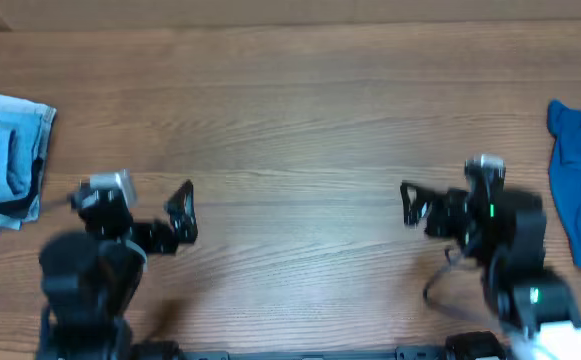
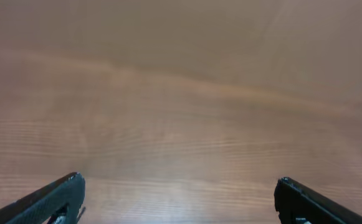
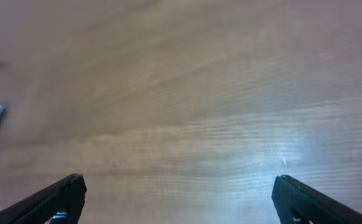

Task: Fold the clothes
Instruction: 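Raise the left gripper to center and reach the right gripper toward the teal shirt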

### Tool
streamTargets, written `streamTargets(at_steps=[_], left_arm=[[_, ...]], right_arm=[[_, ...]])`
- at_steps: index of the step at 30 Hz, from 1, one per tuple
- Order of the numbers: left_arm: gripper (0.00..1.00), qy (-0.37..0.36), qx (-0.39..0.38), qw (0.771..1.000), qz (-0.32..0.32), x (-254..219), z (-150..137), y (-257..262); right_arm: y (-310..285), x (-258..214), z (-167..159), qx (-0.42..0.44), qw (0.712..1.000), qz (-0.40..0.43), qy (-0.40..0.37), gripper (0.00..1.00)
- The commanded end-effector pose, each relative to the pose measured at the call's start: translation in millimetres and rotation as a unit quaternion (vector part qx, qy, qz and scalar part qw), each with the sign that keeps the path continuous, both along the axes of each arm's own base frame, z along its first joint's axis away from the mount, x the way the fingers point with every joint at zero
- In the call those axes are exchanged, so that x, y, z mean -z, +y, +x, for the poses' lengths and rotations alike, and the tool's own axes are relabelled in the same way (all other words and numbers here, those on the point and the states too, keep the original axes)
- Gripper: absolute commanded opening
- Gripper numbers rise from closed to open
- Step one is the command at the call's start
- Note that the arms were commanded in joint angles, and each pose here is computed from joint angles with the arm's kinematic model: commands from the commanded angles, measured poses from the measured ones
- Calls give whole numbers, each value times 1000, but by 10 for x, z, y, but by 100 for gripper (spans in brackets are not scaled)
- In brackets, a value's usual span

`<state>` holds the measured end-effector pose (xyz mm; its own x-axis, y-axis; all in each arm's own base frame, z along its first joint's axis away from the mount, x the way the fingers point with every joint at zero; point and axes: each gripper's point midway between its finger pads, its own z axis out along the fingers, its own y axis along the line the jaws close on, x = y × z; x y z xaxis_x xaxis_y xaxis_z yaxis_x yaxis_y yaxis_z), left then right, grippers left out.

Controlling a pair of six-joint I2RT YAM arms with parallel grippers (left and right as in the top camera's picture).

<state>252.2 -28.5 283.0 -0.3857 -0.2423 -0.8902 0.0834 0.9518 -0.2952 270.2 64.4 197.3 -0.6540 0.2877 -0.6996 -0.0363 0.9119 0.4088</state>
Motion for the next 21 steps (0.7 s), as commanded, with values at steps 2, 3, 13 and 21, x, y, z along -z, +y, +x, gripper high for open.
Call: streamTargets(at_steps=[2,3,13,21], left_arm=[[100,81,14,997,-12,-201,469,-39],[100,94,21,995,-16,-223,541,-62],[100,158,134,977,-55,-358,893,-486],[100,159,150,975,41,-242,840,-765]], right_arm=[[137,-405,478,-18,998,12,52,100],[164,-468,552,-24,998,14,61,100],[-1625,-679,882,266,951,84,134,99],[-2894,91,627,400,886,99,212,92]])
